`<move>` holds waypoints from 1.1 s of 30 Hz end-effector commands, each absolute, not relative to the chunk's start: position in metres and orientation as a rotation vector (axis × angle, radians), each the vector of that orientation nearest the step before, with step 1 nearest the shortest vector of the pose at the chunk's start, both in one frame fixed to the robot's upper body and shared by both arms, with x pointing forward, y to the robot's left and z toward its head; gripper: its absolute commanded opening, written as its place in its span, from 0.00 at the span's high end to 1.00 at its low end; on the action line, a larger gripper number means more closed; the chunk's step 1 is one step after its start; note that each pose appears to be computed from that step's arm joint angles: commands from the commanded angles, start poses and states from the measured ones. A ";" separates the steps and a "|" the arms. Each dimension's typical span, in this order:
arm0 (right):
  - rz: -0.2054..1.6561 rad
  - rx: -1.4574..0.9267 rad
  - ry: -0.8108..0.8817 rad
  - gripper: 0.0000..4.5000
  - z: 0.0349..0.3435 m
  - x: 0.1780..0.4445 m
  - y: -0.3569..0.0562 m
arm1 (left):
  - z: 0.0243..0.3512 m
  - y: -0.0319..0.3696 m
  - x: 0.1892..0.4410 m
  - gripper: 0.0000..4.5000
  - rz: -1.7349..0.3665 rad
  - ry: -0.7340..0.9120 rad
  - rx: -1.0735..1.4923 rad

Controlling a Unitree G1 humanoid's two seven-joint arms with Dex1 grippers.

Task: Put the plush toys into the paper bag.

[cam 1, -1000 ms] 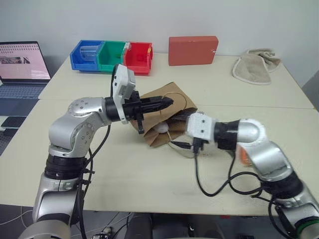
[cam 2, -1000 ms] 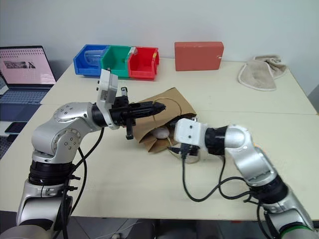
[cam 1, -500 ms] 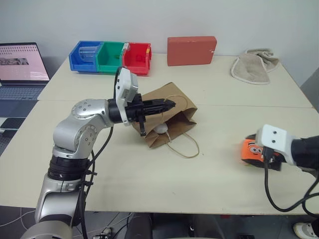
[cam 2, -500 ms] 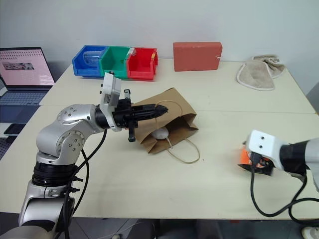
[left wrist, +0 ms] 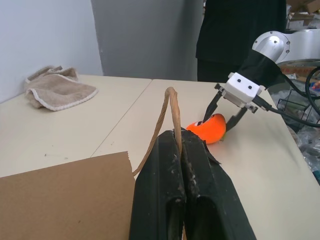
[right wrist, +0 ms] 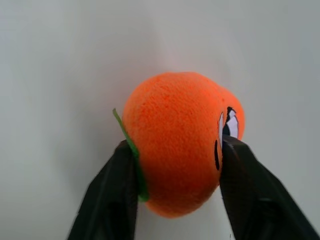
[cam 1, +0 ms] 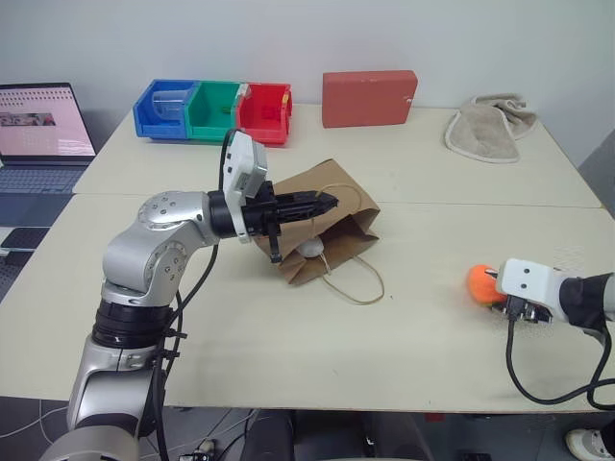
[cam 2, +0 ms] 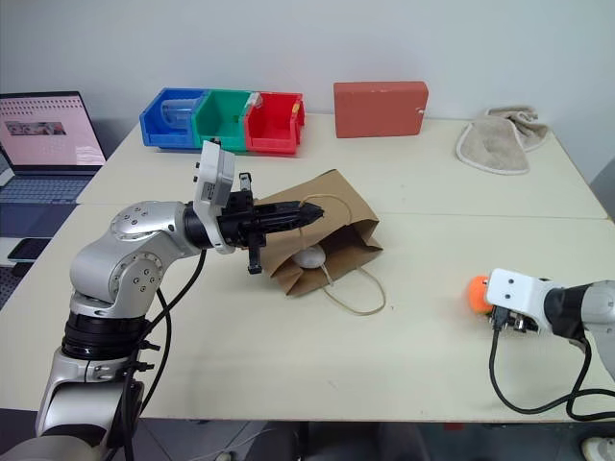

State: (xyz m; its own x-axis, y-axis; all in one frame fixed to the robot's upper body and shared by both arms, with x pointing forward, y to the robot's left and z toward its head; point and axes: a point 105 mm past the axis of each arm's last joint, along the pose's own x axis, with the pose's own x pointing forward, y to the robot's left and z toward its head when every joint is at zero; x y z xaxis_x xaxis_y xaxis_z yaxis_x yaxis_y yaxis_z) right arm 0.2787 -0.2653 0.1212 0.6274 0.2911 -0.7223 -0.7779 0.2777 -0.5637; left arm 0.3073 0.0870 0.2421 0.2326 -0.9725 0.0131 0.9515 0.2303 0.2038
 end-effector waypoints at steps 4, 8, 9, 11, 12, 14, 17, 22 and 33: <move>0.852 -1.053 0.433 1.00 0.143 0.281 -0.249 | 0.259 0.092 0.305 1.00 -1.316 -0.207 0.180; 1.029 -0.998 0.292 1.00 0.173 0.275 -0.201 | 0.264 0.094 0.308 1.00 -1.308 -0.218 0.171; 1.058 -0.995 0.265 1.00 0.177 0.274 -0.192 | 0.265 0.094 0.308 1.00 -1.307 -0.222 0.168; 1.147 -0.996 0.159 1.00 0.187 0.273 -0.157 | 0.268 0.093 0.309 1.00 -1.309 -0.228 0.167; 1.178 -0.996 0.090 1.00 0.191 0.275 -0.138 | 0.269 0.093 0.309 1.00 -1.312 -0.230 0.170; 1.220 -1.007 0.005 1.00 0.194 0.278 -0.112 | 0.269 0.092 0.308 1.00 -1.324 -0.228 0.180; 1.200 -1.048 -0.070 1.00 0.190 0.294 -0.087 | 0.270 0.091 0.306 1.00 -1.333 -0.229 0.186; 1.162 -1.127 -0.137 1.00 0.178 0.321 -0.049 | 0.270 0.090 0.304 1.00 -1.346 -0.226 0.193; 0.917 -1.217 -0.199 1.00 0.173 0.368 -0.033 | 0.265 0.090 0.297 1.00 -1.373 -0.199 0.203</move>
